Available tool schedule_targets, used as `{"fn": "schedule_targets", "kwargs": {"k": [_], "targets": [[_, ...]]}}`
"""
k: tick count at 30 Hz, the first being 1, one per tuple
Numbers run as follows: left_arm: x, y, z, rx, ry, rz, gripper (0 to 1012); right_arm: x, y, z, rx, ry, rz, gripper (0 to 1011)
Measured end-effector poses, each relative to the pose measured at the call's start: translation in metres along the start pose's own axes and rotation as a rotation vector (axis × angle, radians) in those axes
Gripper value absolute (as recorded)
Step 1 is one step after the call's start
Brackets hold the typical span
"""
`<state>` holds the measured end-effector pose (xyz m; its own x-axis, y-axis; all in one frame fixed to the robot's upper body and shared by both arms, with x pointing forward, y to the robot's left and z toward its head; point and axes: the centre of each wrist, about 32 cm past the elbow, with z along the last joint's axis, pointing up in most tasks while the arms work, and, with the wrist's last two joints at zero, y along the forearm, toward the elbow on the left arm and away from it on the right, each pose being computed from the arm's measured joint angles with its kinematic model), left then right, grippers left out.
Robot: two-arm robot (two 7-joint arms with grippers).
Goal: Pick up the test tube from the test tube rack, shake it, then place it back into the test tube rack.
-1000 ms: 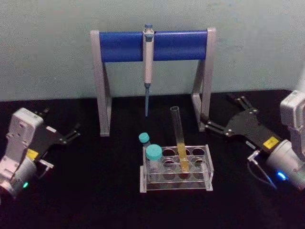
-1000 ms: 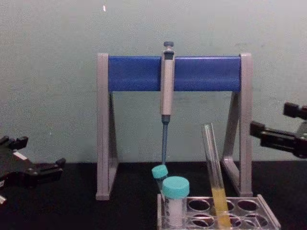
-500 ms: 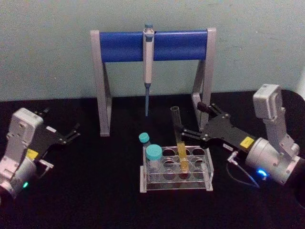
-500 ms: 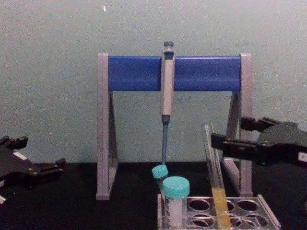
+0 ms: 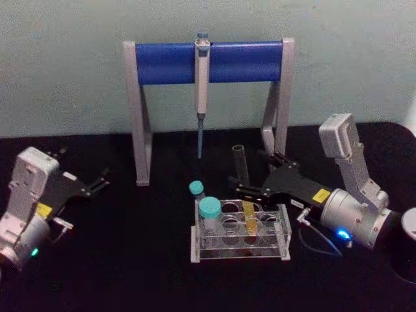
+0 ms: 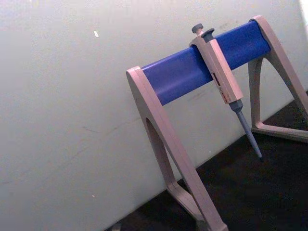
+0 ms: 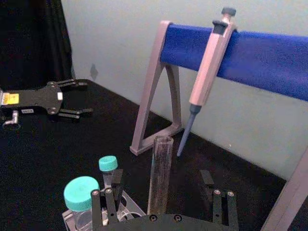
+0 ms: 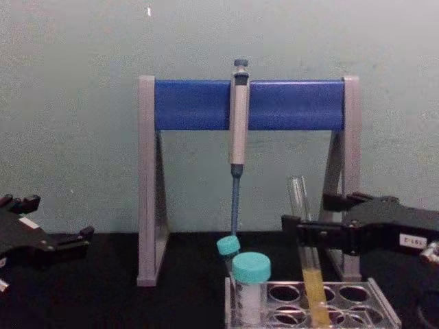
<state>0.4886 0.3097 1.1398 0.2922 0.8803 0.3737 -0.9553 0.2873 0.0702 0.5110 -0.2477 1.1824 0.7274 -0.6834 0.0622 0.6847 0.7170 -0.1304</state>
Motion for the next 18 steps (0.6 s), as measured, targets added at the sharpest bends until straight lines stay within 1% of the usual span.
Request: {"fn": "schedule_targets", "kwargs": {"k": [8, 18], "targets": [[0.0, 0.0, 0.0, 0.0, 0.0, 0.0, 1001, 0.0004, 0.0025, -0.0016, -0.021, 0.026, -0.008, 1000], [0.0, 0.0, 0.0, 0.0, 0.0, 0.0, 1001, 0.0009, 0.0039, -0.003, -0.026, 0.04, 0.007, 1000]]}}
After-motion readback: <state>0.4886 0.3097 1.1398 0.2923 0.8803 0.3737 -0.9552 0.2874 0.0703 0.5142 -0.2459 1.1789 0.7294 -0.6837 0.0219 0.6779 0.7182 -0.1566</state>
